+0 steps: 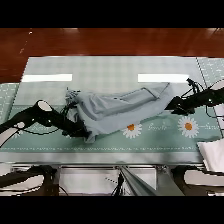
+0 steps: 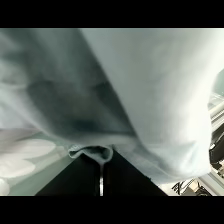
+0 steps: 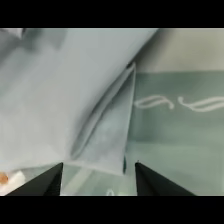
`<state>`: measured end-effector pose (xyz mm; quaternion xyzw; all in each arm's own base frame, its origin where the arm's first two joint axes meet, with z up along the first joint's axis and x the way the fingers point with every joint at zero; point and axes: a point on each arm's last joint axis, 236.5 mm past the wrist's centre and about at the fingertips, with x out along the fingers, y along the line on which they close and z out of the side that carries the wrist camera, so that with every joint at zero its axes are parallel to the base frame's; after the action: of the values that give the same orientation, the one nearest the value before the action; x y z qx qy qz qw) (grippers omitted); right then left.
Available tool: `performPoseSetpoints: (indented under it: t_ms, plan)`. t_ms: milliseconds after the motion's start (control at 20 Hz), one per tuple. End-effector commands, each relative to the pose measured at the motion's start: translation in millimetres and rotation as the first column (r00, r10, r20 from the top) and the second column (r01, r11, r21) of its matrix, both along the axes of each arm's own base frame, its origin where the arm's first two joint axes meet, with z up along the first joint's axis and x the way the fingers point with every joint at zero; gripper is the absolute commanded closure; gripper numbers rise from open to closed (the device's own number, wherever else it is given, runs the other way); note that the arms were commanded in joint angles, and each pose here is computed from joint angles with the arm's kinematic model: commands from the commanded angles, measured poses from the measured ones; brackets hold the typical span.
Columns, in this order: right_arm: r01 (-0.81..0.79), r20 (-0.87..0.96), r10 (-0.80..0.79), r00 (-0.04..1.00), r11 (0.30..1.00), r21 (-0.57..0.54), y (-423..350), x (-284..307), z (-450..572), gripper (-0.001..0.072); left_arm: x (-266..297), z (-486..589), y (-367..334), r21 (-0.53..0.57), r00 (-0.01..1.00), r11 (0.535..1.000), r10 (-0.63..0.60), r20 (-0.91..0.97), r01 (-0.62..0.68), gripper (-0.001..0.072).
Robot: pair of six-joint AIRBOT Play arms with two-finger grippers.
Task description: Fold the shirts.
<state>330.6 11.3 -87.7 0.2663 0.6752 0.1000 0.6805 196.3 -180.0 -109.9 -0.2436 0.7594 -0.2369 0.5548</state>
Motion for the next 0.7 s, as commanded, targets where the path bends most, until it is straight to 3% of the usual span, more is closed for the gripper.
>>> performPoseSetpoints:
  t_ms: [0, 50, 100, 250, 300, 500, 650]
  plan:
    - [0.105, 0.053, -0.107, 0.993, 0.994, 0.031, 8.6, 14.1, -13.3, 0.0177, -0.7, 1.3, -1.0, -0.006, 1.0, 1.0, -0.002, -0.005, 0.002, 0.0671]
    - [0.114, 0.051, -0.115, 0.992, 0.993, 0.028, 10.1, 12.8, -18.2, 0.0183, -0.7, 1.3, -1.0, -0.007, 1.0, 1.0, -0.004, -0.003, 0.004, 0.0671]
    - [0.115, 0.049, -0.116, 0.992, 0.993, 0.02, 12.6, 10.6, -23.2, 0.0246, 0.1, 1.6, -1.0, -0.007, 1.0, 1.0, -0.004, 0.0, 0.004, 0.0671]
    - [0.112, 0.044, -0.113, 0.993, 0.994, 0.018, 20.4, 8.4, -26.4, 0.0627, 4.0, 3.4, -1.4, -0.013, 1.0, 1.0, -0.017, 0.022, 0.017, 0.0671]
    - [0.107, 0.054, -0.108, 0.993, 0.994, 0.018, 20.1, 8.5, -22.0, 0.0673, 9.0, 6.2, -1.5, -0.016, 0.999, 1.0, -0.017, 0.039, 0.018, 0.0672]
    - [0.093, 0.264, -0.085, 0.961, 0.996, -0.016, 0.6, 28.9, 51.4, 0.0695, 69.7, 63.0, 5.3, -0.038, 0.96, 0.999, 0.034, 0.278, -0.024, 0.0673]
    - [0.079, 0.495, -0.032, 0.868, 0.994, -0.073, -7.6, 40.3, 154.4, 0.0695, 127.7, 167.7, 20.9, -0.067, 0.808, 0.996, 0.091, 0.582, -0.064, 0.0672]
